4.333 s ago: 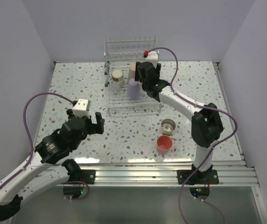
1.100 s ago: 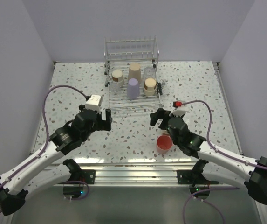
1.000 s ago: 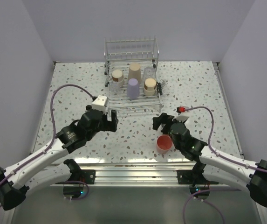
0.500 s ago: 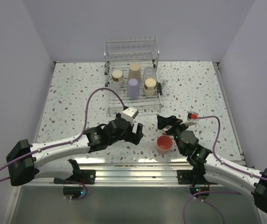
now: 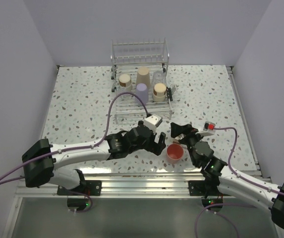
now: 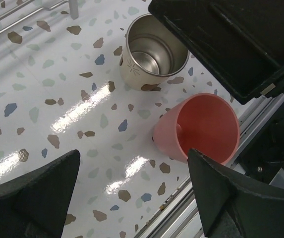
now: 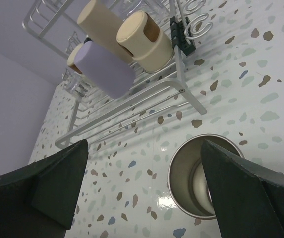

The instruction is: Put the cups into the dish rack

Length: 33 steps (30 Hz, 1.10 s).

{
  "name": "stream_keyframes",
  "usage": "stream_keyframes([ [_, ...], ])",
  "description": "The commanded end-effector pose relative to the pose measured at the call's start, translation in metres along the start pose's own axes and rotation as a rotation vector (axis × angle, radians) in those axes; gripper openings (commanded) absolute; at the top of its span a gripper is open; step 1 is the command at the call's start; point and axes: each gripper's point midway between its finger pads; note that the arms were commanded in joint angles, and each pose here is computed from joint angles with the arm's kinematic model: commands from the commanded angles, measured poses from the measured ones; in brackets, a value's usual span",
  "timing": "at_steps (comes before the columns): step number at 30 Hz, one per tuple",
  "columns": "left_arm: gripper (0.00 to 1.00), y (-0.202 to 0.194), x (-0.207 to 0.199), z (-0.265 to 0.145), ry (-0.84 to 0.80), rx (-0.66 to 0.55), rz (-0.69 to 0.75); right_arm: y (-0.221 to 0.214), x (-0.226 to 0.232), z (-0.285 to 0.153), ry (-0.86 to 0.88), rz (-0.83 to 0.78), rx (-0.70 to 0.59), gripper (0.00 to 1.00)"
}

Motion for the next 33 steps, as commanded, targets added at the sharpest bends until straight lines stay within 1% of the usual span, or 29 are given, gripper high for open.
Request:
stream_keyframes([
  [1,0.92,0.025,-0.026,0.005,-0.051,-0.058,-0.019,0.009,-0.002,0.0,-0.021,0.054,-0.05,0.98],
  [4,0.89,0.015,-0.032,0.014,-0.047,-0.023,-0.002,0.009,-0.002,0.001,-0.026,0.054,-0.05,0.98],
  [5,0.88,0.019,-0.037,0.015,-0.053,-0.025,-0.001,0.008,-0.003,0.001,-0.028,0.051,-0.048,0.98],
  [8,0.86,0.006,-0.043,0.027,-0.036,0.019,0.022,0.008,-0.004,0.001,-0.036,0.051,-0.046,0.98],
  [12,0.85,-0.011,-0.044,0.038,0.009,0.071,0.057,0.008,-0.006,0.0,-0.042,0.058,-0.051,0.98],
  [15,0.8,-0.022,-0.042,0.046,0.041,0.099,0.071,0.008,-0.007,0.0,-0.041,0.058,-0.05,0.98],
  [18,0.69,-0.026,-0.039,0.052,0.06,0.11,0.073,0.008,-0.007,0.0,-0.042,0.058,-0.051,0.98],
  [19,0.59,-0.026,-0.039,0.053,0.065,0.108,0.074,0.008,-0.006,0.0,-0.042,0.056,-0.051,0.98],
  [20,0.54,-0.027,-0.037,0.055,0.076,0.112,0.078,0.008,-0.006,0.0,-0.042,0.055,-0.049,0.98],
  [21,0.46,-0.028,-0.035,0.055,0.088,0.112,0.082,0.008,-0.007,0.0,-0.042,0.055,-0.049,0.98],
  [22,0.31,-0.025,-0.036,0.055,0.094,0.108,0.082,0.008,-0.007,0.0,-0.043,0.055,-0.05,0.98],
  [24,0.13,-0.023,-0.034,0.055,0.108,0.102,0.084,0.008,-0.006,0.0,-0.041,0.055,-0.05,0.98],
  [25,0.0,-0.018,-0.035,0.053,0.108,0.094,0.085,0.008,-0.006,0.0,-0.041,0.055,-0.05,0.98],
  [28,0.0,-0.009,-0.028,0.046,0.149,0.074,0.094,0.009,-0.005,0.0,-0.037,0.054,-0.049,0.98],
  [29,0.0,-0.002,-0.027,0.039,0.152,0.058,0.092,0.009,-0.005,0.0,-0.038,0.047,-0.048,0.98],
  [31,0.0,-0.001,-0.015,0.03,0.199,0.05,0.11,0.011,-0.001,0.001,-0.034,0.046,-0.046,0.98],
  [32,0.0,0.01,-0.013,0.02,0.201,0.02,0.102,0.011,-0.002,0.001,-0.036,0.024,-0.039,0.98],
  [33,0.0,0.012,-0.006,0.014,0.228,0.008,0.11,0.015,0.004,0.001,-0.026,0.025,-0.041,0.98],
])
Point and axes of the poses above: each gripper's point midway between its finger pads, its own z axis out along the fingers, its own x axis along the line the jaws close on, y = z × x, and after that the axes turned 1 degree about -z, right-handed
